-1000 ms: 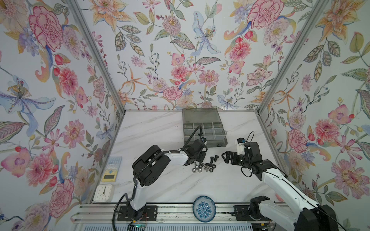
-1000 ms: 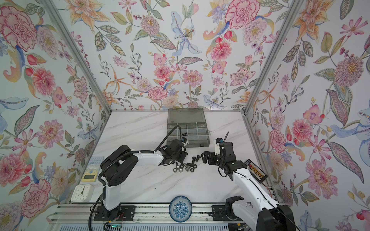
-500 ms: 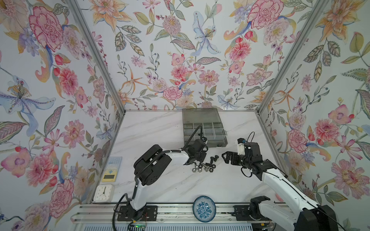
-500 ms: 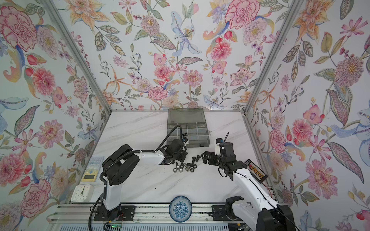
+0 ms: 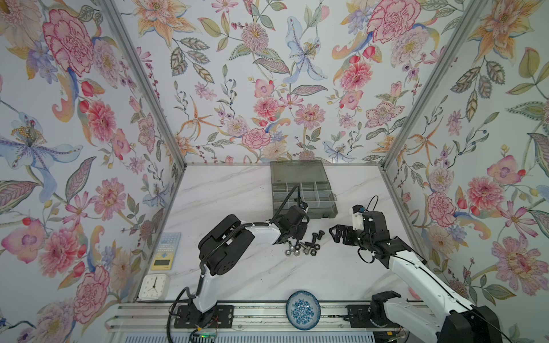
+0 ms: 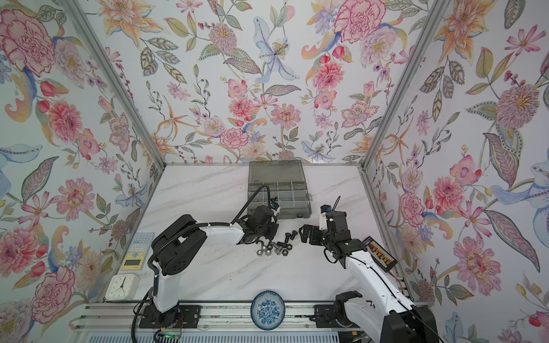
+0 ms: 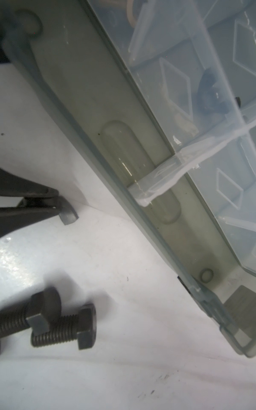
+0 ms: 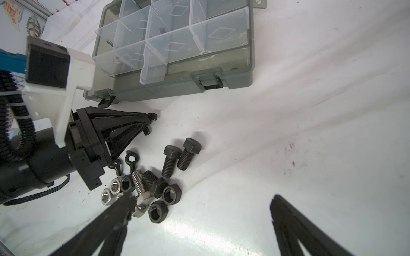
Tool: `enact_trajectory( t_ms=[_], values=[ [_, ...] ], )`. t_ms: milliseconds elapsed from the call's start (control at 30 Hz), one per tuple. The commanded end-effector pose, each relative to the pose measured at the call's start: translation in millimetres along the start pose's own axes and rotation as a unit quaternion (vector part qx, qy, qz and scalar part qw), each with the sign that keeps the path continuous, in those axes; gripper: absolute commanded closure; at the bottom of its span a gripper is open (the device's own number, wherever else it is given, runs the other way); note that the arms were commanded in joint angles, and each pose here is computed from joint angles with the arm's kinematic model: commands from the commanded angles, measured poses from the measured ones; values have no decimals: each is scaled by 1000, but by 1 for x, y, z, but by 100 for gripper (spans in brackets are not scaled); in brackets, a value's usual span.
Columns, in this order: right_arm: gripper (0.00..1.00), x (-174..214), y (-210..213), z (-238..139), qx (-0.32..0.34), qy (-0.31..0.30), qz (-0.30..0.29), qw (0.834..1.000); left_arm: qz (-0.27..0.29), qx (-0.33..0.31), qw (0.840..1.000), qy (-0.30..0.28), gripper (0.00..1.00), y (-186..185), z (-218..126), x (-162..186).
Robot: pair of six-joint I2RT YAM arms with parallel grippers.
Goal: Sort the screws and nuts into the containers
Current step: 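Return the left gripper to the pile and grasp another black wing nut, then carry the black wing nut over the compartment holding the first black one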
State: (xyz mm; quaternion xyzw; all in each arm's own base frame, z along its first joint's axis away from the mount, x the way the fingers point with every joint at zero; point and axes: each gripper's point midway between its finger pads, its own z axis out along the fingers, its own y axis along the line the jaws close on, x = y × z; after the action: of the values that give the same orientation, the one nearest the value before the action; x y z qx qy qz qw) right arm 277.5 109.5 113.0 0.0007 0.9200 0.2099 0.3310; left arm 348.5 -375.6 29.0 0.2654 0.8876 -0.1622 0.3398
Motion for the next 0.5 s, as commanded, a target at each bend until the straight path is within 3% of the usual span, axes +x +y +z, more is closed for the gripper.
enact_trajectory(
  t_ms=[0, 467],
  values=[
    [1, 5, -2, -2, 0, 2, 0, 1000, 6, -1, 1000, 22, 99, 0, 0, 11],
    [1, -1, 2, -9, -8, -11, 1, 1000, 7, 8, 1000, 1, 100, -4, -35, -14]
  ],
)
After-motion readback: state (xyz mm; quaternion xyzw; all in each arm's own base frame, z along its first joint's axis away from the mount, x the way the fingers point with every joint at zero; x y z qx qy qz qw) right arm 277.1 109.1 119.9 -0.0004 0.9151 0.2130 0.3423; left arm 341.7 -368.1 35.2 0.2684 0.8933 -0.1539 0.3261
